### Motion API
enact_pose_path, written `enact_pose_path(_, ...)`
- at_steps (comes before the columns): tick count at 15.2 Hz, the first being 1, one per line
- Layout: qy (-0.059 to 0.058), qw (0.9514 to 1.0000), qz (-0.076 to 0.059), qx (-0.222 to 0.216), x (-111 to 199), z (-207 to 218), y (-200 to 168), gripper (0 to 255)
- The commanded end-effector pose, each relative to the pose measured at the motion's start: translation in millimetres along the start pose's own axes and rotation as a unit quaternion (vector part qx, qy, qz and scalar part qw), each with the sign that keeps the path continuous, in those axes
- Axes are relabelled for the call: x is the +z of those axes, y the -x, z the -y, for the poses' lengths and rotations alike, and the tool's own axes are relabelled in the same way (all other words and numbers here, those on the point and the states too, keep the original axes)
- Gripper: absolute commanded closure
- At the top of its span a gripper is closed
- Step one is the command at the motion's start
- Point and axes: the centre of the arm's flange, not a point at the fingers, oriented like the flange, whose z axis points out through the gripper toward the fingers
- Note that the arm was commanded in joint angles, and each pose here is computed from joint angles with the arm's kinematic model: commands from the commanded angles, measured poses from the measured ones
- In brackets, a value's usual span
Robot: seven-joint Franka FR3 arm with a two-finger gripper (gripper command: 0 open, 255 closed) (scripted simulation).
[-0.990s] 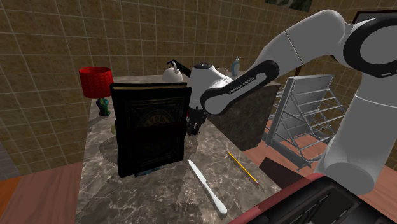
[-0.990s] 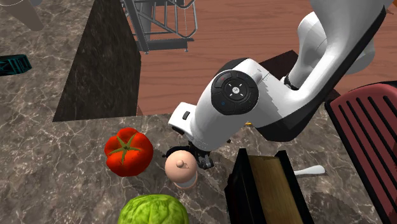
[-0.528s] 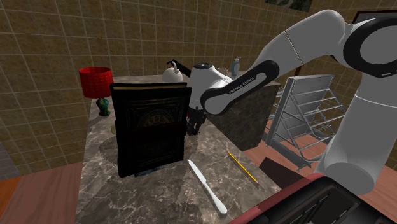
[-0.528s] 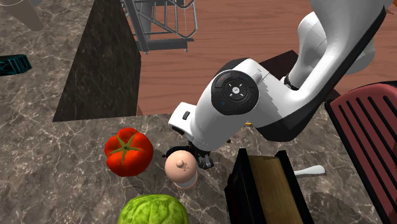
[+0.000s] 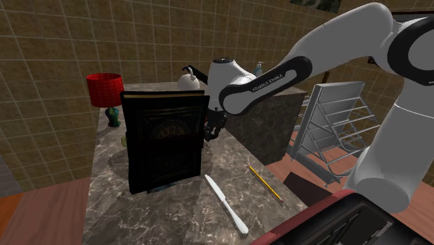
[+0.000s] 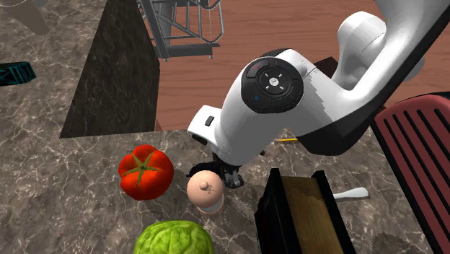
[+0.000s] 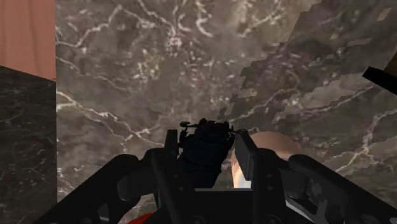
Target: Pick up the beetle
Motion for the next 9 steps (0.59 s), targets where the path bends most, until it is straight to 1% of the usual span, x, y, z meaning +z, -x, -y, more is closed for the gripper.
enact_pose_path(1,0.000,1.0000,0.000,0.000,-10,-1,-2,255)
enact_pose_path(7,0.000,1.0000,0.000,0.000,-41,-4,-7,255)
enact_pose_path(9,0.000,1.0000,0.000,0.000,-42,-4,-7,255)
